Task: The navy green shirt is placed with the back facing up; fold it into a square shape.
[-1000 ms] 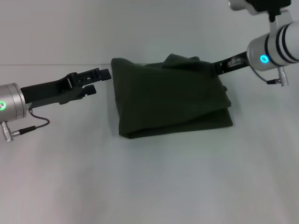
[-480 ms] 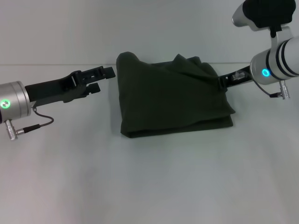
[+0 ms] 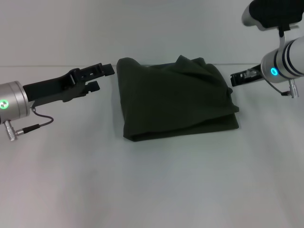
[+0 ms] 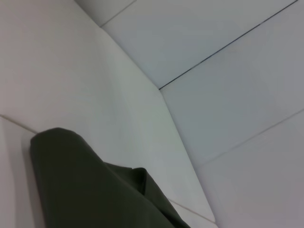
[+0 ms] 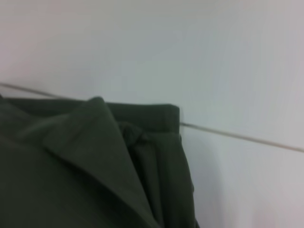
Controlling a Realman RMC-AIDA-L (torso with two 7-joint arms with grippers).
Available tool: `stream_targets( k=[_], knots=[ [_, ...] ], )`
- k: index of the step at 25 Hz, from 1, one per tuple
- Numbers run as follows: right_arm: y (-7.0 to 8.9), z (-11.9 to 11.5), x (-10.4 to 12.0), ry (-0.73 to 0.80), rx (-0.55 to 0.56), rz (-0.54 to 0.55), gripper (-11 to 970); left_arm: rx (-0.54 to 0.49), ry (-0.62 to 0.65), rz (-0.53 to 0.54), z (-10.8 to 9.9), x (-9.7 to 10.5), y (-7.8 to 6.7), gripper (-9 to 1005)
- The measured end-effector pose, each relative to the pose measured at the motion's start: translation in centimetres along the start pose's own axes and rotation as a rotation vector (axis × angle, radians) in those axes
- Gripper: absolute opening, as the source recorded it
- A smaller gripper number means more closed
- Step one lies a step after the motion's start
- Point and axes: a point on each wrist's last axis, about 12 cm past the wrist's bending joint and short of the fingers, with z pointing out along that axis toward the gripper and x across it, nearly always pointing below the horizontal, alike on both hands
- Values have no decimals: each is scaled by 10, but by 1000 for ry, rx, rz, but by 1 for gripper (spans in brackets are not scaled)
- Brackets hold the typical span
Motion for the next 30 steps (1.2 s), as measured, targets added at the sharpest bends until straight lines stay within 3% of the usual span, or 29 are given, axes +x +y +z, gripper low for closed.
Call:
stream_targets(
  k=[6,11,16,20,30],
  knots=[
    [7,-12,-23,-89,-29,13,225,-5,-16,-2,-1,-2,1,939],
    [36,-16,-46,-166,-117,-60,245,10,-65,-24,-9,-7,2,939],
    [56,3,-37,-112,-122,-151,245,19,-90,-37,-12,-10,2,939],
    [59,10,-26,-70,-104,-205,246,28,-107,-41,-11,-11,1,939],
    [54,15,-25,-97,-44,-260,247,29,-112,-44,-6,-13,0,935]
  ],
)
